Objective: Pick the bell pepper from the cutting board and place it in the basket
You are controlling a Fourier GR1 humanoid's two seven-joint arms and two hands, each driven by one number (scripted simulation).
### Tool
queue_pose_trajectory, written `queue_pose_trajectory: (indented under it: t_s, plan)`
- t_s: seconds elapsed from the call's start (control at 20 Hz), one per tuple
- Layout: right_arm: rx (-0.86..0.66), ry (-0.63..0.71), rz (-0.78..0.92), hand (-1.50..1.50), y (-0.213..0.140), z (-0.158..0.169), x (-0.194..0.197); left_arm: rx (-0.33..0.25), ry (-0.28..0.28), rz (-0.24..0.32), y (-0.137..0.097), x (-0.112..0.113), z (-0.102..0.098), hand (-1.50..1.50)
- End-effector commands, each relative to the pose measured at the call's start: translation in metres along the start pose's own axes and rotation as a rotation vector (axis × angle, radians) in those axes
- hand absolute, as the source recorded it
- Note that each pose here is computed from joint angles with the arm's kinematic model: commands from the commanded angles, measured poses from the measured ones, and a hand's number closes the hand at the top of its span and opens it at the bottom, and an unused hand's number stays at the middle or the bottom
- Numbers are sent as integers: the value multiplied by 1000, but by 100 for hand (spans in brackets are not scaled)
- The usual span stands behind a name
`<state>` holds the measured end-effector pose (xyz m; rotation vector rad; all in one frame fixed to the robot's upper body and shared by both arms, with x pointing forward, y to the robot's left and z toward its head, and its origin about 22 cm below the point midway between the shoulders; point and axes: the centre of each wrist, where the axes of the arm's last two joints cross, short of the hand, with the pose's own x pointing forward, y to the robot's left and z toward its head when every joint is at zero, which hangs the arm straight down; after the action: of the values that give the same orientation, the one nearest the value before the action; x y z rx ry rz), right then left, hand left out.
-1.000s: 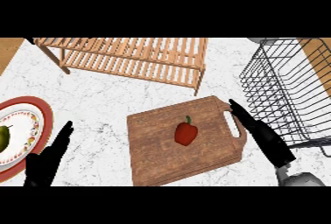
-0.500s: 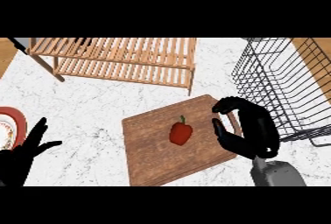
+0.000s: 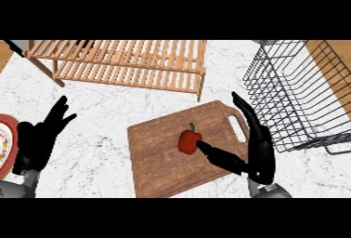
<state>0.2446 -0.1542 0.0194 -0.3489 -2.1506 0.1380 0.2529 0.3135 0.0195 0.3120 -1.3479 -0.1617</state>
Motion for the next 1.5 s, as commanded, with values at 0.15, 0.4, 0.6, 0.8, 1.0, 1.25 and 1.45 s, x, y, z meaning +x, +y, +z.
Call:
queue_pose_trajectory:
  t_s: [0.15, 0.4, 0.6, 0.8, 1.0, 1.25, 1.45]
  plan:
    - [222, 225, 460, -150, -55, 36, -15, 15, -3, -7, 2, 13, -11, 0]
    - [527, 387, 533, -150, -68, 32, 17, -6, 8, 4, -4, 21, -15, 0]
    - [608, 424, 515, -150, -52, 20, 79, -12, -3, -3, -13, 25, -22, 0]
    - [607, 465, 511, -150, -68, 4, 135, -48, -10, -4, -21, 22, -23, 0]
    - [544, 533, 522, -150, -52, 2, 155, -55, 2, -4, -32, 15, -22, 0]
    - [446, 496, 551, -150, -40, 13, 134, -44, -13, -15, -26, 9, -13, 0]
    - [436, 515, 569, -150, -27, 6, 134, -47, -30, -13, -29, 37, -34, 0]
